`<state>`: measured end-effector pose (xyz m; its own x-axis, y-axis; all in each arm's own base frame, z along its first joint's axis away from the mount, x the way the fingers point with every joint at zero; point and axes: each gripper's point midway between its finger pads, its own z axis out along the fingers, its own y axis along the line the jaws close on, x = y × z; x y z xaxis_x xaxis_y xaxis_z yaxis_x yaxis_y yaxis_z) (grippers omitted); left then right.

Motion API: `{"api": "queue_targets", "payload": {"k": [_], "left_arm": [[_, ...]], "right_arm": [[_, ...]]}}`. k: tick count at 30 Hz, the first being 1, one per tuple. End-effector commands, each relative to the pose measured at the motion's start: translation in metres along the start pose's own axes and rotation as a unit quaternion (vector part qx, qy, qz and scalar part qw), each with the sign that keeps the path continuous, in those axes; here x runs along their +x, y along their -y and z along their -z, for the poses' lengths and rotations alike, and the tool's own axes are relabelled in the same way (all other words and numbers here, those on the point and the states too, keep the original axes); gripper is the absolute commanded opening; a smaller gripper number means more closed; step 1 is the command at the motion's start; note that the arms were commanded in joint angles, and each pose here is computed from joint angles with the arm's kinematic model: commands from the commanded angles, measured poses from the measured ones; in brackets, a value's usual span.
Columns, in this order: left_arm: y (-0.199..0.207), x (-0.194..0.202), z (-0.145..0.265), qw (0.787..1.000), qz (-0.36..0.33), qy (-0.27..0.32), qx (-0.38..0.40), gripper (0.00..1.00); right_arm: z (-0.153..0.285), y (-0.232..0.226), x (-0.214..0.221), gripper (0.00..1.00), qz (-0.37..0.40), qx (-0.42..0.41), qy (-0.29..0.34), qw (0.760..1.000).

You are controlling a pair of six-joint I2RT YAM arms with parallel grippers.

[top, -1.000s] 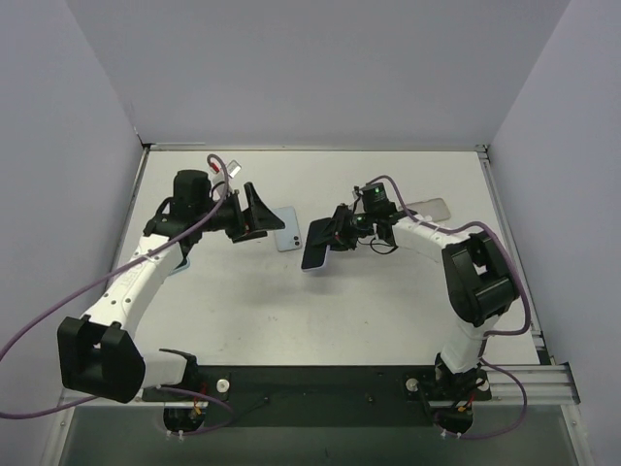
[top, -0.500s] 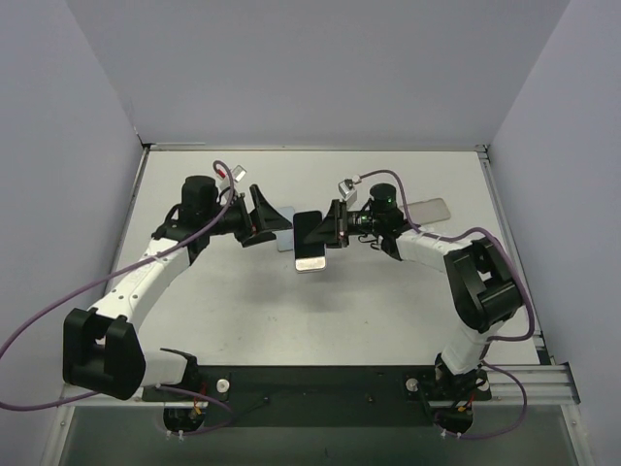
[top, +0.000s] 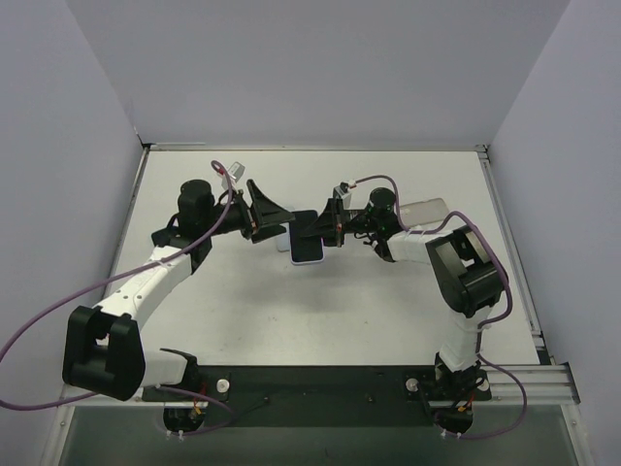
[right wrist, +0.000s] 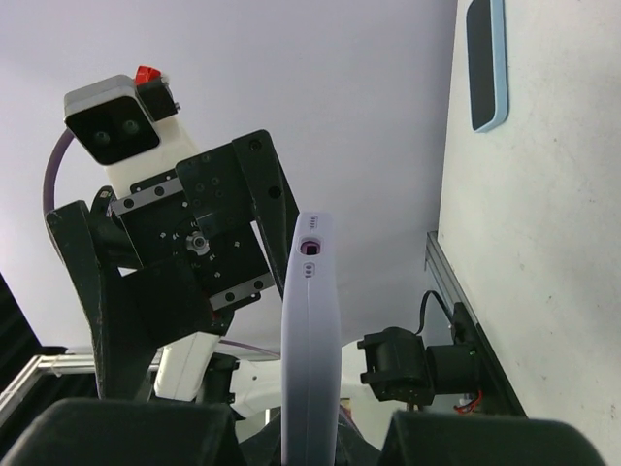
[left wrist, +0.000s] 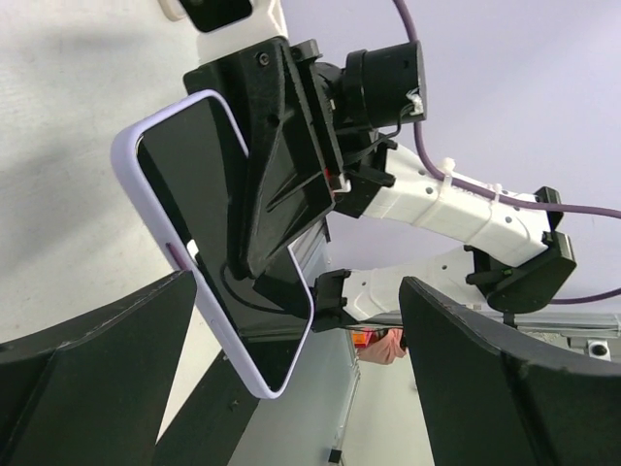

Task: Take the phone out of the phone case
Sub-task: Pick up the phone at the center of the board.

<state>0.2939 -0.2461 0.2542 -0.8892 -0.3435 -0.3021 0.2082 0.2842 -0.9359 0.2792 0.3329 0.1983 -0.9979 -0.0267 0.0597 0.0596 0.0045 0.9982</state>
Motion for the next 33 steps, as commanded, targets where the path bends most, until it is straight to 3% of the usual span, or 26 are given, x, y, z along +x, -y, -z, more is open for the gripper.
{"api": "queue_targets", "payload": {"k": [1,12,26,29,30,31,33], "left_arm": [[0.016,-0.004,-0.003,0.999,-0.016,-0.003,0.04,0.95],[-0.006,-0.002,-0.01,0.999,0.029,-0.008,0.012,0.83],[-0.006,0.02,0.001,0.997,0.072,-0.008,0.019,0.82],[-0.007,0.021,0.002,0.997,0.072,-0.008,0.018,0.82],[-0.008,0.021,0.002,0.997,0.072,-0.007,0.018,0.82],[-0.008,0.02,0.002,0.997,0.074,-0.007,0.018,0.82],[-0.005,0.019,0.002,0.997,0.07,-0.004,0.022,0.82]], "right_arm": [[0.006,-0.074,0.028,0.0,0.234,-0.107,-0.036,0.966],[0.009,-0.078,0.033,0.0,0.249,-0.109,-0.038,0.962],[0.017,-0.092,0.015,0.0,0.266,-0.113,0.01,0.957],[0.012,-0.082,0.004,0.0,0.292,-0.057,0.039,0.954],[0.012,-0.052,0.0,0.0,0.21,0.016,0.04,0.977],[0.014,-0.059,0.0,0.0,0.334,0.048,0.041,0.941],[0.02,-0.033,0.003,0.0,0.322,0.153,0.04,0.933]]}}
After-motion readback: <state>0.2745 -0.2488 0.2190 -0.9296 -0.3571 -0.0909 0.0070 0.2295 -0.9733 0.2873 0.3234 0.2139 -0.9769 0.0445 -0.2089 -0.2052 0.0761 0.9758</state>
